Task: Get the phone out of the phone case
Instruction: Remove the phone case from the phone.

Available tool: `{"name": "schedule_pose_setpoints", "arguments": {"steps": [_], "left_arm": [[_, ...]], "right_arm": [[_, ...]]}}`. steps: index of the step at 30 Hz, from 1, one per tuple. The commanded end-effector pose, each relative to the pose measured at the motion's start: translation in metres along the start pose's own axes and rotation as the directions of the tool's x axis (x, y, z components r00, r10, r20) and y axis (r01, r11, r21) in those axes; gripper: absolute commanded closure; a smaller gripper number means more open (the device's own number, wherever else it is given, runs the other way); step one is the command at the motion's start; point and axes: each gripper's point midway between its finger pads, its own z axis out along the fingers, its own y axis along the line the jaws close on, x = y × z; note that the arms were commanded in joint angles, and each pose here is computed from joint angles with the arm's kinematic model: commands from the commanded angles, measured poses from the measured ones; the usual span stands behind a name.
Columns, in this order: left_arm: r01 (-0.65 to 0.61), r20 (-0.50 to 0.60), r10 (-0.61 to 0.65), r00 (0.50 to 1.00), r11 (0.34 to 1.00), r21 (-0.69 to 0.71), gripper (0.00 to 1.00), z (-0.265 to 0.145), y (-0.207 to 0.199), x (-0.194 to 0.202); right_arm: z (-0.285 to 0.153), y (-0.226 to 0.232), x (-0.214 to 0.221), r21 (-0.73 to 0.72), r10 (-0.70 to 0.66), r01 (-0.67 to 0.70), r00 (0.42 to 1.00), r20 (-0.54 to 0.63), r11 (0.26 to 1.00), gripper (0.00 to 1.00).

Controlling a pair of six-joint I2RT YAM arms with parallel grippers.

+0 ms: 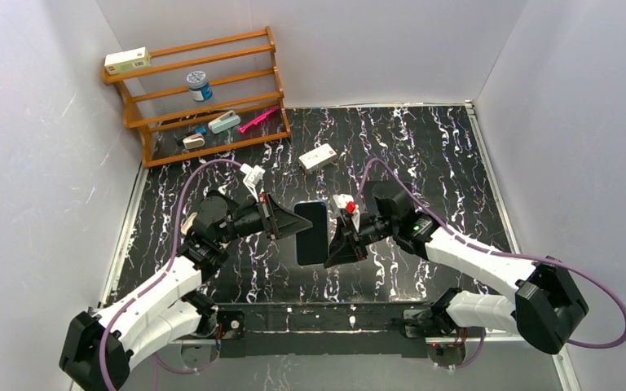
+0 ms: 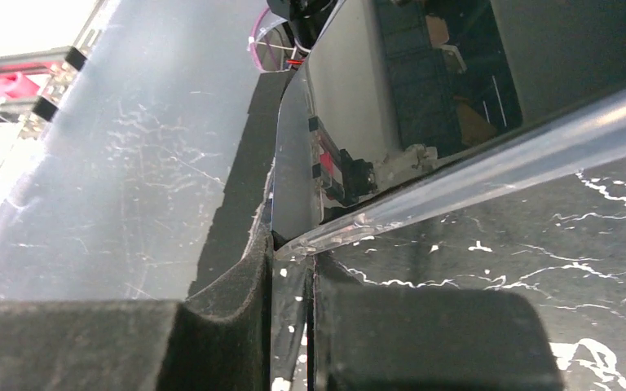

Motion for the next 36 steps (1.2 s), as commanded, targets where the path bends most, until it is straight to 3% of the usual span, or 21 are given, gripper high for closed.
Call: {"name": "schedule_pose_setpoints", "arguments": {"steps": [1, 8, 16, 25, 32, 36], "left_arm": [[0.141, -0.033, -0.138, 0.99, 0.985, 0.096, 1.0, -0.001, -0.036, 0.002], [0.176, -0.023, -0.174, 0.984, 0.982, 0.074, 1.0, 0.001, -0.028, 0.003], [0.251, 0.032, -0.25, 0.968, 0.968, -0.025, 1.0, 0.011, 0.003, 0.0], [0.245, 0.024, -0.243, 0.97, 0.966, -0.083, 1.0, 0.03, 0.021, -0.011], [0.249, 0.013, -0.248, 0.969, 0.965, -0.079, 1.0, 0.032, 0.02, -0.012], [0.245, 0.049, -0.241, 0.969, 0.965, -0.097, 1.0, 0.024, 0.025, -0.01]], "right_arm": [[-0.005, -0.045, -0.054, 0.186, -0.402, 0.396, 0.916, -0.009, 0.899, 0.99], [-0.009, -0.056, -0.058, 0.213, -0.464, 0.47, 0.882, -0.078, 0.857, 0.99], [-0.011, -0.047, -0.067, 0.202, -0.539, 0.539, 0.84, -0.057, 0.818, 0.99], [-0.01, -0.038, -0.065, 0.168, -0.56, 0.557, 0.828, -0.034, 0.813, 0.99], [-0.015, -0.046, -0.074, 0.247, -0.574, 0.563, 0.818, -0.034, 0.788, 0.98], [-0.024, -0.055, -0.081, 0.361, -0.542, 0.514, 0.84, -0.026, 0.778, 0.93]]}}
